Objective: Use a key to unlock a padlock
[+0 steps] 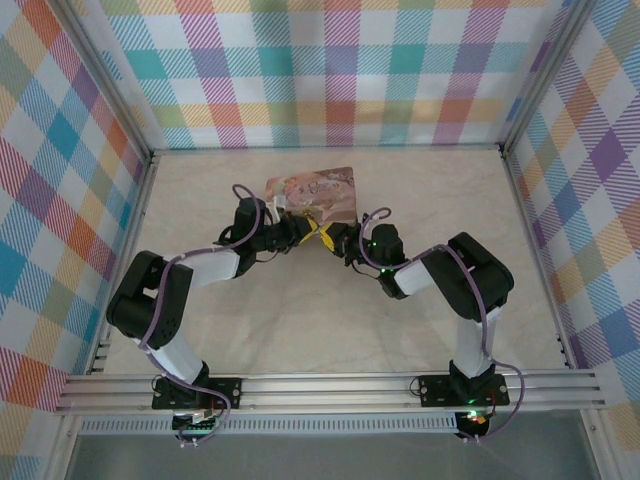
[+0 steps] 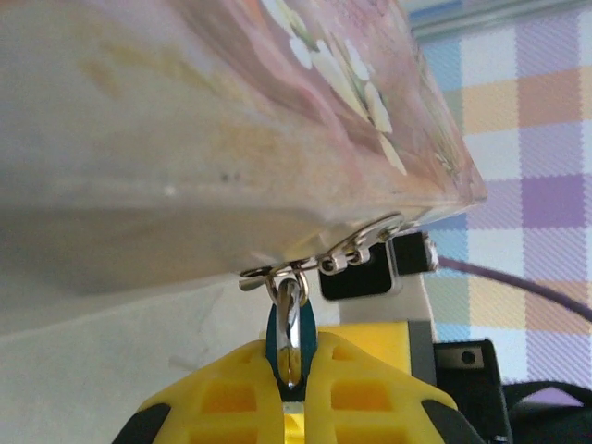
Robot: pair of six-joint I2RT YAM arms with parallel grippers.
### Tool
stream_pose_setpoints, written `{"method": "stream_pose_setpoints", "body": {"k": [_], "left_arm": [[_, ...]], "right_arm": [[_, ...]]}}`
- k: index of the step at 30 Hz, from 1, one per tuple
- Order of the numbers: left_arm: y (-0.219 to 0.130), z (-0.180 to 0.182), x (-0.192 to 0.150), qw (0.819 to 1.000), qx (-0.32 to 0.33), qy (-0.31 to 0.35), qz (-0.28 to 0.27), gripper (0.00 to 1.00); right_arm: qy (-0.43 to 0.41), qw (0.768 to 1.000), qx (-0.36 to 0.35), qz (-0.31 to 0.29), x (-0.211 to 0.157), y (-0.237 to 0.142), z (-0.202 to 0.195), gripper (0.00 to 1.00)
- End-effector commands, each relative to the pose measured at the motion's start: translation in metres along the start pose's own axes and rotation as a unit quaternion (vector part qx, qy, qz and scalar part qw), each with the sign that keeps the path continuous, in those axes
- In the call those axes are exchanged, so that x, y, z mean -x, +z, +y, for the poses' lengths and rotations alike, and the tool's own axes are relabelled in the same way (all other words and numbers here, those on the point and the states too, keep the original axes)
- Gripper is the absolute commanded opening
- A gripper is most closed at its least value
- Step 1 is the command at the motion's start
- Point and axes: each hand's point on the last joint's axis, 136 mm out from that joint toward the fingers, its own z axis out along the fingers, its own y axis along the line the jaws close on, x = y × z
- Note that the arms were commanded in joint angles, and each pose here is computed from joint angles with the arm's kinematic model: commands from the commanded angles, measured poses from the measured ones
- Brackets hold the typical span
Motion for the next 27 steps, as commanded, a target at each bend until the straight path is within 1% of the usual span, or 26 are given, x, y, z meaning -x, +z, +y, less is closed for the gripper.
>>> {"method": "stream_pose_setpoints", "body": {"k": [1,4,8,11,13,16,19,20,23,27], "left_arm": [[-0.007,-0.036,-0.045,0.993,-0.035,0.046,0.099,0.04],[-0.009,-0.027,-0.043,0.994,-0.003,0.051,0.093,0.04],[-0.011,-0.023,-0.041,0.995,0.017,0.049,0.088,0.05],[-0.012,-0.019,-0.042,0.995,0.028,0.047,0.085,0.06],[-0.012,-0.017,-0.043,0.995,0.037,0.043,0.084,0.06],[-0.012,-0.014,-0.045,0.994,0.05,0.04,0.083,0.07],[-0.009,-0.014,-0.049,0.994,0.06,0.037,0.086,0.07],[-0.008,-0.014,-0.051,0.994,0.062,0.035,0.088,0.07],[-0.004,-0.014,-0.054,0.994,0.06,0.018,0.094,0.07],[-0.001,-0.016,-0.055,0.993,0.059,0.007,0.099,0.08]], "right_arm": [[-0.032,0.999,-0.003,0.022,-0.017,-0.01,0.001,0.28],[-0.044,0.998,-0.034,0.029,-0.023,-0.026,-0.016,0.35],[-0.072,0.992,-0.089,0.057,-0.036,-0.045,-0.037,0.37],[-0.108,0.979,-0.154,0.084,-0.046,-0.063,-0.053,0.37],[-0.136,0.966,-0.2,0.097,-0.05,-0.076,-0.06,0.37],[-0.174,0.949,-0.243,0.097,-0.05,-0.096,-0.062,0.37],[-0.228,0.926,-0.28,0.107,-0.051,-0.11,-0.058,0.34],[-0.244,0.922,-0.281,0.11,-0.052,-0.111,-0.056,0.34],[-0.315,0.893,-0.298,0.119,-0.056,-0.116,-0.048,0.34],[-0.412,0.852,-0.295,0.129,-0.062,-0.109,-0.032,0.38]]}}
